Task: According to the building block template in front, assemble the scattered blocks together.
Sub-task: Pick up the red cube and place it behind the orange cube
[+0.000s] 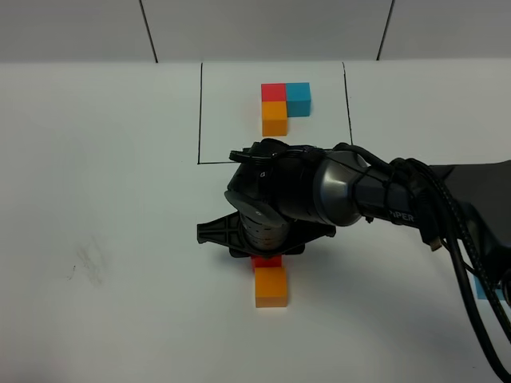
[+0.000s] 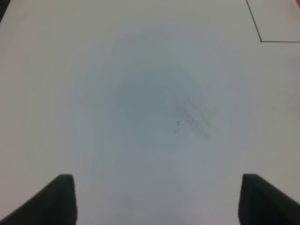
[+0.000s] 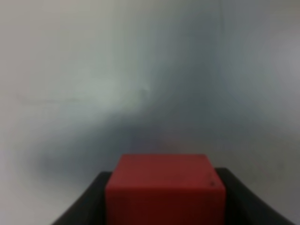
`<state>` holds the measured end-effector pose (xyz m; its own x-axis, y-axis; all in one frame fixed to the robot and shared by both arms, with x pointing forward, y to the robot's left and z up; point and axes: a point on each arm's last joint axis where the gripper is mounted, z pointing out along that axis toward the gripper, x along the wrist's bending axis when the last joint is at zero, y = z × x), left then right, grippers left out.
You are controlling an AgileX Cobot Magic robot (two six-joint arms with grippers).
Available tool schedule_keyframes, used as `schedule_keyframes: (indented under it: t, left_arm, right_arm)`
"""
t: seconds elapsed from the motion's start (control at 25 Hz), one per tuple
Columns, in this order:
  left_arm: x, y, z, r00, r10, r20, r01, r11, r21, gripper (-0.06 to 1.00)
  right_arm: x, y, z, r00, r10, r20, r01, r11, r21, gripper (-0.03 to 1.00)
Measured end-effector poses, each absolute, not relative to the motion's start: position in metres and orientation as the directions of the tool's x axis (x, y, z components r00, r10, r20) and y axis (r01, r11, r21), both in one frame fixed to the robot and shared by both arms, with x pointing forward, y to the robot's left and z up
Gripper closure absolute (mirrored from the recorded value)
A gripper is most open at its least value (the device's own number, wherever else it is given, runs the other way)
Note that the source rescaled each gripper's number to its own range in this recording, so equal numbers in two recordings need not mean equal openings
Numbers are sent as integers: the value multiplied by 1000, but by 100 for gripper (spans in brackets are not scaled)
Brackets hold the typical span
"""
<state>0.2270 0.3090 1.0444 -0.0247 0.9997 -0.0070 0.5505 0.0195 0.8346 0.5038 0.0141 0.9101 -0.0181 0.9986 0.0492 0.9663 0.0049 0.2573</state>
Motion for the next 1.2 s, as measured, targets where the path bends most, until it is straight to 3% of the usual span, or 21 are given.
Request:
schedule_keyframes:
  t: [1.04, 1.12, 1.2]
  left_arm:
    - [227, 309, 1044, -25, 1000, -7, 550, 19, 835, 35]
    - [227, 309, 1044, -25, 1000, -7, 550, 19, 835, 35]
    - [227, 309, 1044, -25, 1000, -7, 550, 19, 835, 35]
  right_arm:
    - [505, 15, 894, 73, 996, 47, 970, -82, 229, 71]
    - [507, 15, 896, 63, 997, 40, 968, -70, 242, 67]
    - [509, 15, 899, 51, 998, 21, 965, -55, 257, 55]
